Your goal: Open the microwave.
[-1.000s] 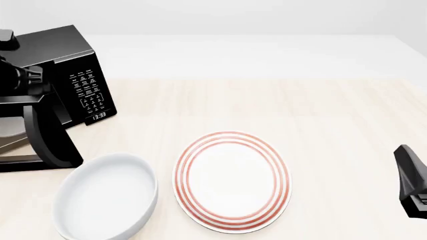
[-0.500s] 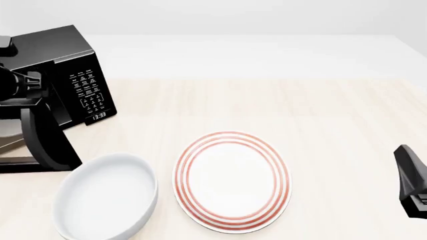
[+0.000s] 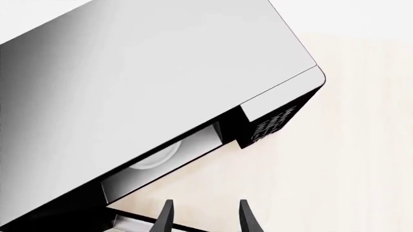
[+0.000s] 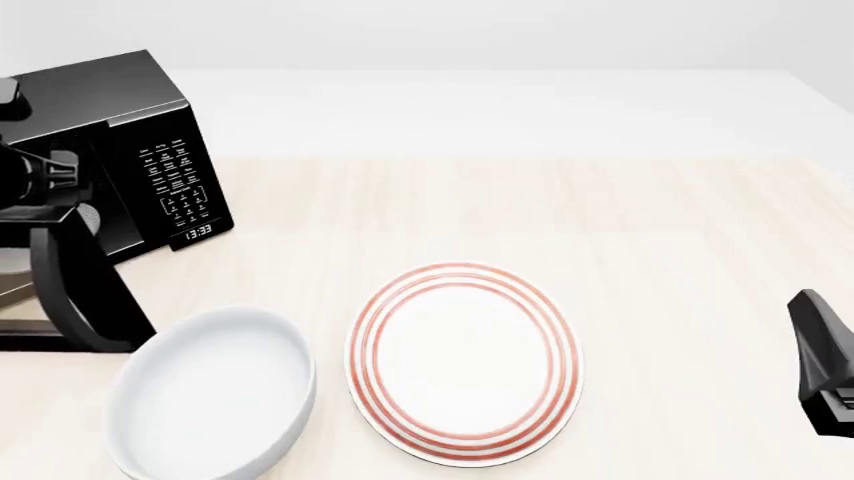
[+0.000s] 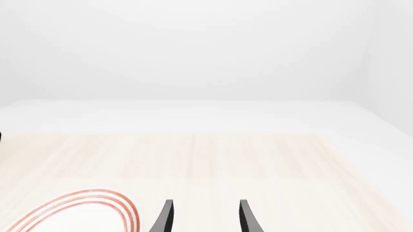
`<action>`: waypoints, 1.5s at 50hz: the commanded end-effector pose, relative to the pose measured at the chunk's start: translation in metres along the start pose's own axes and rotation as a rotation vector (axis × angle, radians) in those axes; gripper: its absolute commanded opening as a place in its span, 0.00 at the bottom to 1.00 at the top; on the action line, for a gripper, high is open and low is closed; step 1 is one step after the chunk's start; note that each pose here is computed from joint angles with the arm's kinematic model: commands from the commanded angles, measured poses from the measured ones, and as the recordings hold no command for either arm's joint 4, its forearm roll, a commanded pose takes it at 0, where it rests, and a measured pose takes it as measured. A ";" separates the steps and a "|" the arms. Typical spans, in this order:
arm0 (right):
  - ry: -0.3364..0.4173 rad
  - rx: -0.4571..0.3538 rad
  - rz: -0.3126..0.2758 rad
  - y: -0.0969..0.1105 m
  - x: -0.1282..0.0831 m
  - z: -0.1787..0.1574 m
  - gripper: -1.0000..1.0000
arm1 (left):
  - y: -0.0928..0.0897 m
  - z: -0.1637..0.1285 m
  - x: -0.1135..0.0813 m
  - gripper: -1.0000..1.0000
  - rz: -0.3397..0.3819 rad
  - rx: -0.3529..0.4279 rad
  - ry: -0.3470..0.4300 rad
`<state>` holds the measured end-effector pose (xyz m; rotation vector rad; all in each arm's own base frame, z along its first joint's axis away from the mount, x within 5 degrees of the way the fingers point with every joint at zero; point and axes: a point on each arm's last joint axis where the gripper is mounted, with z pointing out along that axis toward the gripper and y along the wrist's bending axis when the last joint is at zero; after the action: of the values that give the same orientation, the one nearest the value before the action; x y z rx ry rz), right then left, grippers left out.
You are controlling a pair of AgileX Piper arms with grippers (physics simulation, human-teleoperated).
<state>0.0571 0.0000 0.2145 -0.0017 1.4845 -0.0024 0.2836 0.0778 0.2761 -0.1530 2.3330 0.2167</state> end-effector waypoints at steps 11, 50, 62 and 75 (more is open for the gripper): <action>0.000 0.000 0.000 0.000 0.000 0.000 1.00 | -0.003 0.003 0.017 1.00 -0.043 0.018 0.044; 0.000 0.000 0.000 0.000 0.000 0.000 1.00 | 0.001 -0.014 0.038 1.00 -0.068 -0.001 0.049; 0.000 0.000 0.000 0.000 0.000 0.000 1.00 | 0.003 -0.016 0.046 1.00 -0.085 -0.008 0.060; 0.000 0.000 0.000 0.000 0.000 0.000 1.00 | 0.008 -0.026 0.051 1.00 -0.097 -0.025 0.063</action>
<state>0.0571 0.0000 0.2145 -0.0017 1.4845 -0.0024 0.2381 0.0807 0.2737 -0.1900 2.3254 0.2851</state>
